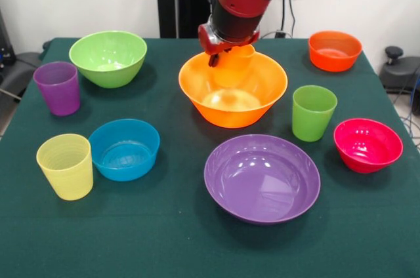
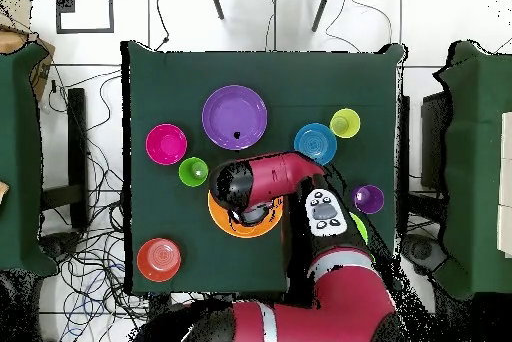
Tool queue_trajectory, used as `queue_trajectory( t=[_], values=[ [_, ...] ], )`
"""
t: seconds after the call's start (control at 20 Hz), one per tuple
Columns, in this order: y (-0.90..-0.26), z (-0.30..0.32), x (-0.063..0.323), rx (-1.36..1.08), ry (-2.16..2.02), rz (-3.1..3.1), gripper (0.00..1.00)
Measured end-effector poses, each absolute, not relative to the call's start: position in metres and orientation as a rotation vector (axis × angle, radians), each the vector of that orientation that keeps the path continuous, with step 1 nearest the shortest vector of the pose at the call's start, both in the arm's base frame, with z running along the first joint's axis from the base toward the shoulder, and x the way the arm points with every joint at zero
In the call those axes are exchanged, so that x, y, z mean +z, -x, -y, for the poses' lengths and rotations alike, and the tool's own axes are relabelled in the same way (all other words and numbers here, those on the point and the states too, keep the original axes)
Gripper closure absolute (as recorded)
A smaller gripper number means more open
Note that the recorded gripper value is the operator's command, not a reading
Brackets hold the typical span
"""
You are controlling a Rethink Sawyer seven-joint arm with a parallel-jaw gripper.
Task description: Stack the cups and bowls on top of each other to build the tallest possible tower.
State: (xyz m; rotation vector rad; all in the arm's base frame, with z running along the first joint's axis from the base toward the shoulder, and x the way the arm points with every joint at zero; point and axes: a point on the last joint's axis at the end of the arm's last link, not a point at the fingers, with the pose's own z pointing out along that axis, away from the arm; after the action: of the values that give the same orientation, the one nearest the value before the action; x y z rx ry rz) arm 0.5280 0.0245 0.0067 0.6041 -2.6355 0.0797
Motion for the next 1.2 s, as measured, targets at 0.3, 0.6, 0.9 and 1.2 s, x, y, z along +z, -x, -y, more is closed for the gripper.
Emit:
queue_trajectory(
  t=[0.3, 0.6, 0.9, 1.2],
  values=[
    [-0.524, -0.031, 0.0, 0.097, -0.619, 2.616, 1.0],
    [-0.523, -0.034, -0.003, 0.107, -0.616, 2.609, 1.0],
    [-0.525, -0.031, -0.005, 0.113, -0.614, 2.631, 1.0],
    [-0.529, -0.031, -0.006, 0.107, -0.606, 2.659, 1.0]
  ],
)
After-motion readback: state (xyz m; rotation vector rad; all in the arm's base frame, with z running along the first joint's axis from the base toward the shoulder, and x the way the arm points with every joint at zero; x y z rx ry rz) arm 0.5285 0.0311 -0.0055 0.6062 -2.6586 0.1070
